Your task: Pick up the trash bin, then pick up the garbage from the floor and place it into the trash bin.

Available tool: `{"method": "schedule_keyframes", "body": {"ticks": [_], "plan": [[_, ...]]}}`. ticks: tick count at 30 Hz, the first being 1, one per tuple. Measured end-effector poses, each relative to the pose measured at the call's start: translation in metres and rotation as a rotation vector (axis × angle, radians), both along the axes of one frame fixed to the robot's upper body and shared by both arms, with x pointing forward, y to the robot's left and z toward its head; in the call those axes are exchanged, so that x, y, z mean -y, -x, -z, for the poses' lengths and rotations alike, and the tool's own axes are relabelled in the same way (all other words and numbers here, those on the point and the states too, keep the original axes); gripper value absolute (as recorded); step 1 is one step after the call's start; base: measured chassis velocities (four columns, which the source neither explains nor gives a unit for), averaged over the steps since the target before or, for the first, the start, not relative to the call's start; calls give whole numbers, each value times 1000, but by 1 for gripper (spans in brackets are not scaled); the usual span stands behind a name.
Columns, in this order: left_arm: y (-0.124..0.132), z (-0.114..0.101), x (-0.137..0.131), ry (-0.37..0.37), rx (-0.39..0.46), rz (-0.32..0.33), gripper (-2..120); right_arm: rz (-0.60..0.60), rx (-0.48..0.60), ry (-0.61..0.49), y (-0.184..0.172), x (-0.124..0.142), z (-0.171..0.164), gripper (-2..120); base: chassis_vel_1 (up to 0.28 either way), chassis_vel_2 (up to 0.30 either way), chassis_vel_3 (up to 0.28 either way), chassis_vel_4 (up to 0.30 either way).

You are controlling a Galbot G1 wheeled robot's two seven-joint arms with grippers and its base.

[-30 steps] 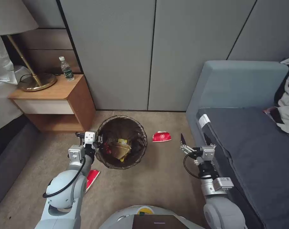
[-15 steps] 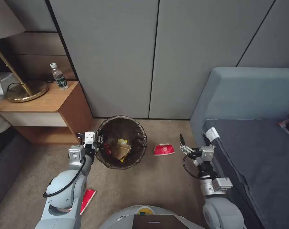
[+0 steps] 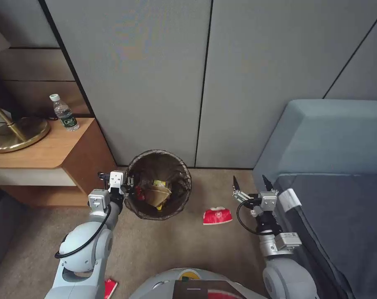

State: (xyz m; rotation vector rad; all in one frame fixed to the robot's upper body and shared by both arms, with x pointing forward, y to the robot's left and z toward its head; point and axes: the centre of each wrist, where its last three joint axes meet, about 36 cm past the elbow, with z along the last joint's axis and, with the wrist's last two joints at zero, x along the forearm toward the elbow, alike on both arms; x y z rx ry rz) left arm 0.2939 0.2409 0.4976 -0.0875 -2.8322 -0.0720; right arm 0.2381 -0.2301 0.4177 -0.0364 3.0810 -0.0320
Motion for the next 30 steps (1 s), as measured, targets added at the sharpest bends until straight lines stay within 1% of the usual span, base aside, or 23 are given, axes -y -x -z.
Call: {"method": "schedule_keyframes", "body": {"ticks": [7,9,10,13,14,17,21,24,25,29,30], "plan": [[1,-1,0,1,3,1,3,-18,-26,9,-1,2,4,100,-42,47,48,-40],[1,-2,0,0,4,2,3,-69,-65,37,-8,10,8,100,0,0,0,0],[1,-2,0,0,4,2,3,-69,-65,37,-8,10,8,100,0,0,0,0],[2,-4,1,2,9,6,3,-149,-118,87,-29,28,19,100,0,0,0,0],[2,-4,1,2,9,6,3,-149,-118,87,-29,28,19,100,0,0,0,0],[3,-5,2,1,11,7,3,-199,-184,118,-45,41,30,100,0,0,0,0],[3,-6,2,1,11,7,3,-232,-220,139,-55,50,38,100,0,0,0,0],[3,-6,2,3,10,9,3,-271,-270,172,-73,62,52,100,0,0,0,0],[3,-6,2,3,10,9,3,-271,-270,172,-73,62,52,100,0,0,0,0],[3,-6,2,4,9,9,3,-334,-338,183,-83,68,67,100,0,0,0,0],[3,-6,2,4,9,9,3,-334,-338,183,-83,68,67,100,0,0,0,0]]}}
